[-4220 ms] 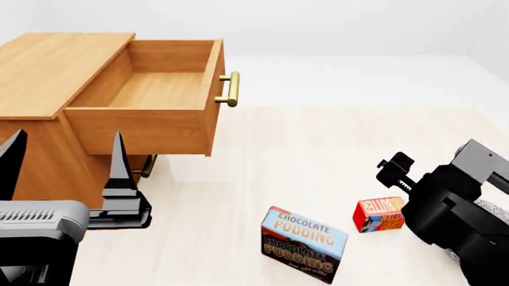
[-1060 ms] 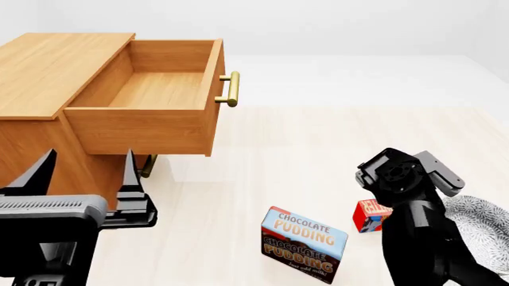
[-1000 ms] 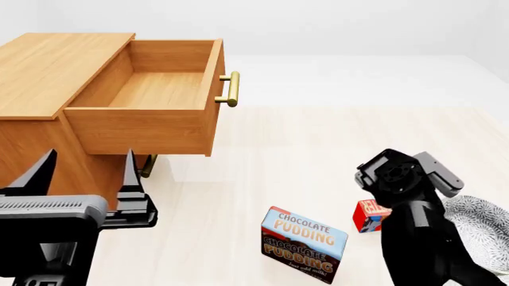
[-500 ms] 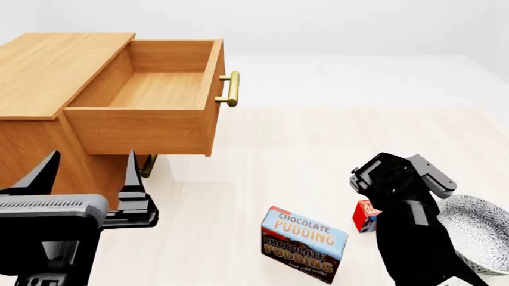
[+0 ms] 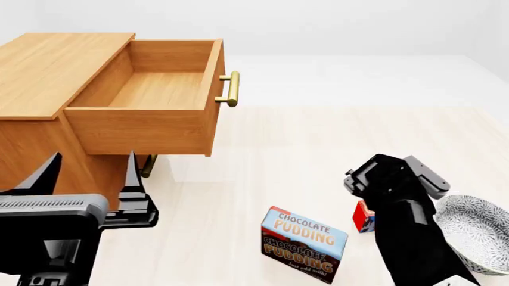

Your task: Put the butter at the back in the top drawer of the cabinet and close it.

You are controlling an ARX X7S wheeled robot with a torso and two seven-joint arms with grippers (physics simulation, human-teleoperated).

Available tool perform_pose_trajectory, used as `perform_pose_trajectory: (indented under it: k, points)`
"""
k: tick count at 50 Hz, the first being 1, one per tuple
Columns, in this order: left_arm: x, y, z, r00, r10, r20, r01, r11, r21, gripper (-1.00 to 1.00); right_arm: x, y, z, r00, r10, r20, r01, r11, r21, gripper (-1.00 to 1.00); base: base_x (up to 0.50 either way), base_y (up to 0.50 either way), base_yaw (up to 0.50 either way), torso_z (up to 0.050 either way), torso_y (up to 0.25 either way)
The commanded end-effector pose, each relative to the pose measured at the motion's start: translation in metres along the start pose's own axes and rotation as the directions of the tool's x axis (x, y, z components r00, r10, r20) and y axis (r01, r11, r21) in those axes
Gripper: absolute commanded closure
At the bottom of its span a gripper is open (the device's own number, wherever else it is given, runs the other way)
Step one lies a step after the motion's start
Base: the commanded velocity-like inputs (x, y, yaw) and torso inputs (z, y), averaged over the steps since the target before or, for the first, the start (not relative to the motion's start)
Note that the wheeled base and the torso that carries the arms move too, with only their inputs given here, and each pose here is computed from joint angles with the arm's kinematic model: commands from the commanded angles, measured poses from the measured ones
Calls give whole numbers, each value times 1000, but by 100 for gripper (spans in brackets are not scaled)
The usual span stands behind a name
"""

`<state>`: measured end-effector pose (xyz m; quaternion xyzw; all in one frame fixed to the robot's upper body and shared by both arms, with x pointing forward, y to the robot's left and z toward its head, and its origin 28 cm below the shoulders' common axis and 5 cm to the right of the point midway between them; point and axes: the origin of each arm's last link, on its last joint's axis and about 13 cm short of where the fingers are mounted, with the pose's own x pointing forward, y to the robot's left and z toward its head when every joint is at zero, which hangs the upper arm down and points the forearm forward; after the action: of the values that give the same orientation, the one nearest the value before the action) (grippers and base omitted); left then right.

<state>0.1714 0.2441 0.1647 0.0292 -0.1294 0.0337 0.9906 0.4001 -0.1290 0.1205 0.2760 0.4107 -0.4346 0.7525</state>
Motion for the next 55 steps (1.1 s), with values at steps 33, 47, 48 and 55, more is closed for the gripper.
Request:
perform_pose_trajectory:
  k: [33,47,48,55]
  points:
    - [-1,2,-4,1000,10,-13,-10,1000,2,-100,-4,2,6,999,26,23,-26,1000,8,100,0,0,0,0,0]
    - [-4,2,-1,1000,7,-10,-7,1000,1,-100,-24,13,26,985,100,138,-106,994,34,100,0,0,0,0,0]
    - [-4,2,-1,1000,7,-10,-7,1000,1,-100,-25,13,27,984,105,146,-111,993,36,100,0,0,0,0,0]
    - [-6,1,0,1000,3,-11,-3,1000,-1,-100,-40,8,34,965,155,212,-168,985,43,100,0,0,0,0,1]
